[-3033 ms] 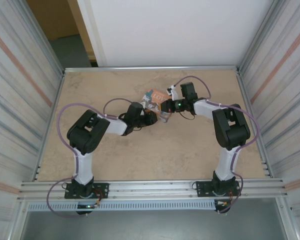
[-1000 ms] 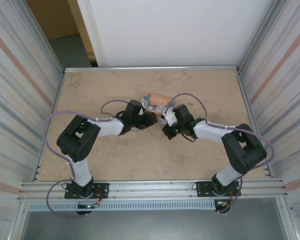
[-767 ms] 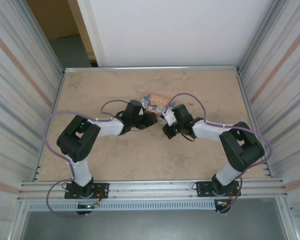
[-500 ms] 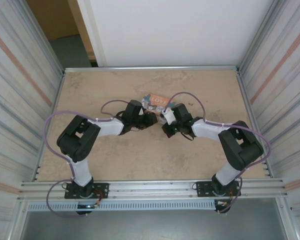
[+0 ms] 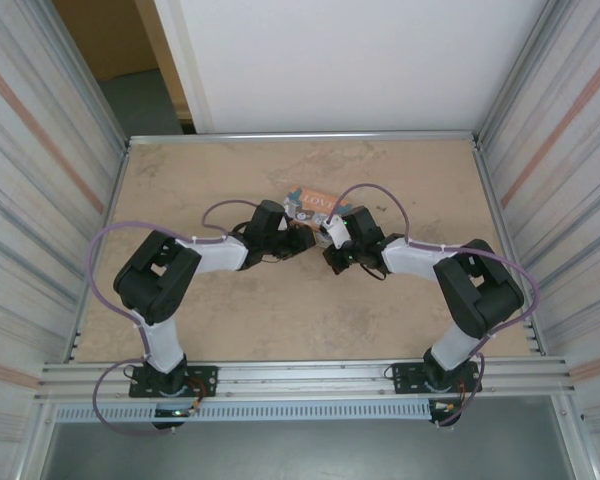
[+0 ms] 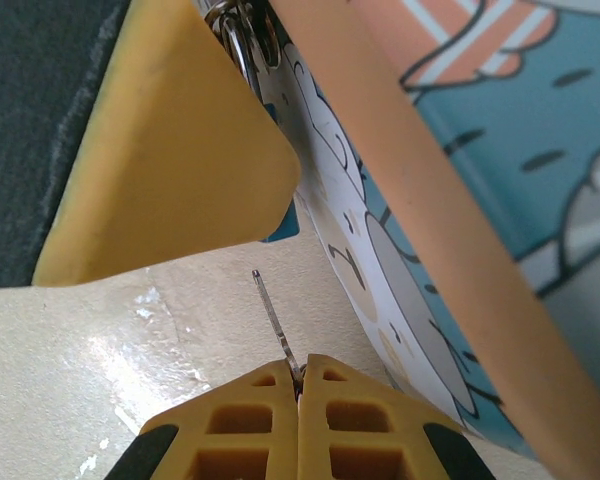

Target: Unlock a padlock with a key

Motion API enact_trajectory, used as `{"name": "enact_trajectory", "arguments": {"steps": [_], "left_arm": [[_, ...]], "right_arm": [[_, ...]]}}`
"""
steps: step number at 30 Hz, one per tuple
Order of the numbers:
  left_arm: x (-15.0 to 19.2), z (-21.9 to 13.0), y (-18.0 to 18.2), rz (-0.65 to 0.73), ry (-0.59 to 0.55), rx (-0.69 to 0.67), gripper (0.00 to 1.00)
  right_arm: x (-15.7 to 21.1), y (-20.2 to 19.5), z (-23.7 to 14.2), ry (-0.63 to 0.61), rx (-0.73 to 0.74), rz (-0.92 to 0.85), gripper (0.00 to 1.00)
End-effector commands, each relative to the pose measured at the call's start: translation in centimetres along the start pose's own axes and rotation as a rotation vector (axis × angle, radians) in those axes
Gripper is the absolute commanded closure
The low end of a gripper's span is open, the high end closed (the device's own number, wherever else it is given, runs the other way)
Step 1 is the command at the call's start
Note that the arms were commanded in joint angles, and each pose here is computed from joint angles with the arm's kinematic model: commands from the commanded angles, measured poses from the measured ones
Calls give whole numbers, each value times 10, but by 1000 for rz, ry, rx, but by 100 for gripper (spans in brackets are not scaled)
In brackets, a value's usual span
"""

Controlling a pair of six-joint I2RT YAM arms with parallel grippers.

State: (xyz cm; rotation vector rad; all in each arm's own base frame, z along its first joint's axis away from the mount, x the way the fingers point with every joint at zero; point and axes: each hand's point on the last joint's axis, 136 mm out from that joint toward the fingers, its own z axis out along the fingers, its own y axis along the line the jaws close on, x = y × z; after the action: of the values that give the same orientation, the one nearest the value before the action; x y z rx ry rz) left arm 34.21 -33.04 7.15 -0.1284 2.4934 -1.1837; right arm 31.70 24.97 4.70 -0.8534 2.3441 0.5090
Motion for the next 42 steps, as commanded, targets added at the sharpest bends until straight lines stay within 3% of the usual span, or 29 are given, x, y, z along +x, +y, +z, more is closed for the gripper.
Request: {"name": "enact_trajectory", "arguments": {"steps": [1, 42], "left_arm": [[-5, -9, -26, 24, -12, 62, 88], [-1, -6, -28, 21, -7, 69, 87]], "right_arm": [[-18, -2, 1, -43, 7, -10, 100], [-34, -5, 0, -154, -28, 65, 100]]}}
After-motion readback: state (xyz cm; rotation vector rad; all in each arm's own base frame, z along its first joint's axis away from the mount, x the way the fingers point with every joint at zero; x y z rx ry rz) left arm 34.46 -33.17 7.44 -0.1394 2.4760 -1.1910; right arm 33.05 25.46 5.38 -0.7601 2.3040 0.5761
